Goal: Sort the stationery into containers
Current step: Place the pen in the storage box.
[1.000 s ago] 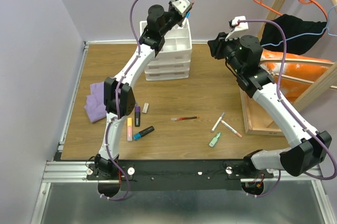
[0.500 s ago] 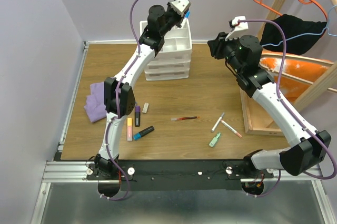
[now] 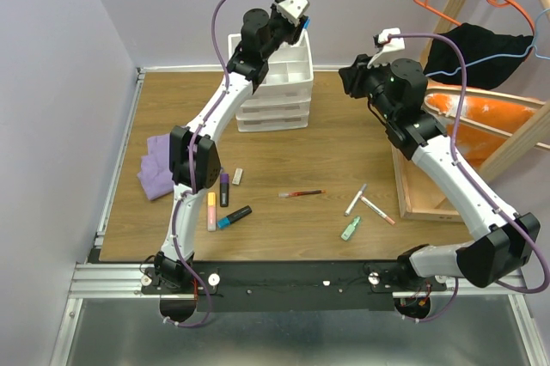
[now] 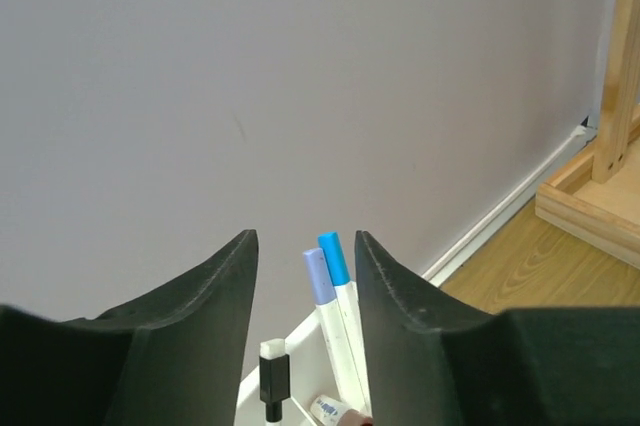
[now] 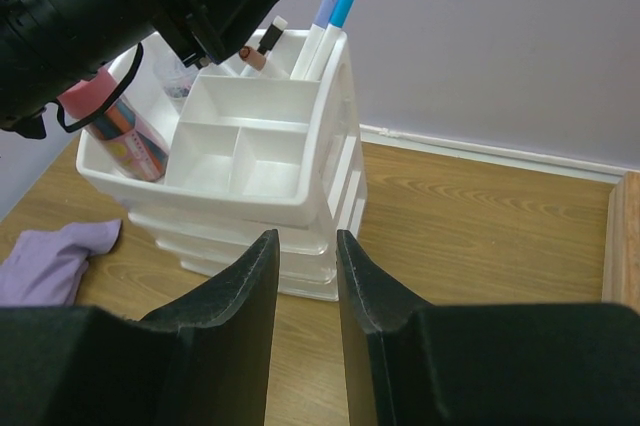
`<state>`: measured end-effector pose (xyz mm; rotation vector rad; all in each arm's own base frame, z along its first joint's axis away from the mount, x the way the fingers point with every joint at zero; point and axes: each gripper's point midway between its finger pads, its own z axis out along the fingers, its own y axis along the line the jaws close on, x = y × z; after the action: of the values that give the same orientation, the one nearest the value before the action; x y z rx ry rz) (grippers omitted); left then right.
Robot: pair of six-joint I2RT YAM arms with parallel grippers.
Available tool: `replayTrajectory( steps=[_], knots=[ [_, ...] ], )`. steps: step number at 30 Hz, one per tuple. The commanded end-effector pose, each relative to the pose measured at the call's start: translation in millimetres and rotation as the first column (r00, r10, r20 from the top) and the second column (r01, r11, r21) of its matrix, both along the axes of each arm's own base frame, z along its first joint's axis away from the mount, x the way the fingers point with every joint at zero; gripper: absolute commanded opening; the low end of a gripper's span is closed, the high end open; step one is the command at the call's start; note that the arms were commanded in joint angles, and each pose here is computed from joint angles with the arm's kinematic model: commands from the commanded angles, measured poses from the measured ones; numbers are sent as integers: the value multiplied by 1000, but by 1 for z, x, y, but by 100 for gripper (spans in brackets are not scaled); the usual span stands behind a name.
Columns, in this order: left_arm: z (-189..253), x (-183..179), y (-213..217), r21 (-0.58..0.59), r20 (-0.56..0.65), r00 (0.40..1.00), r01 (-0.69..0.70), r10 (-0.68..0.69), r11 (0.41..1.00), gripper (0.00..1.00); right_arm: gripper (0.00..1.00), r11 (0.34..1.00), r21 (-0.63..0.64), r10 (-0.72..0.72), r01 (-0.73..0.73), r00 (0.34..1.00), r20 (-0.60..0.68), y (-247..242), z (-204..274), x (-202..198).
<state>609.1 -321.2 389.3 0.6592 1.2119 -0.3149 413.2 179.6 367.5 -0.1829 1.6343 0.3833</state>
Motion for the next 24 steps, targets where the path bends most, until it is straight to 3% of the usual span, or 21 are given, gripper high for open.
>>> replayTrajectory(
  steps=[1, 5, 10, 16, 20, 24],
  knots=[
    [83, -36, 16, -45, 135, 990, -27, 33, 999, 58, 37, 999, 31, 24, -25, 999, 34, 0, 13, -8],
    [132, -88, 37, -36, 190, 982, -18, 25, 999, 65, 37, 999, 23, 46, -46, 999, 28, 2, 11, -12],
    [126, -161, 91, 18, 127, 986, -113, 110, 993, 70, 47, 963, -28, 267, -267, 964, -5, 31, -5, -37],
    [23, -242, 141, 196, -114, 981, -134, 159, 971, 71, 59, 849, -8, 522, -528, 842, -137, 66, -46, -72],
    [-66, -294, 163, 336, -349, 922, -45, 169, 941, 72, 62, 821, 14, 559, -571, 798, -224, 73, -76, -81],
    [-129, -335, 180, 399, -470, 866, 39, 168, 916, 70, 62, 789, -63, 574, -611, 770, -279, 74, -109, -88]
  ],
)
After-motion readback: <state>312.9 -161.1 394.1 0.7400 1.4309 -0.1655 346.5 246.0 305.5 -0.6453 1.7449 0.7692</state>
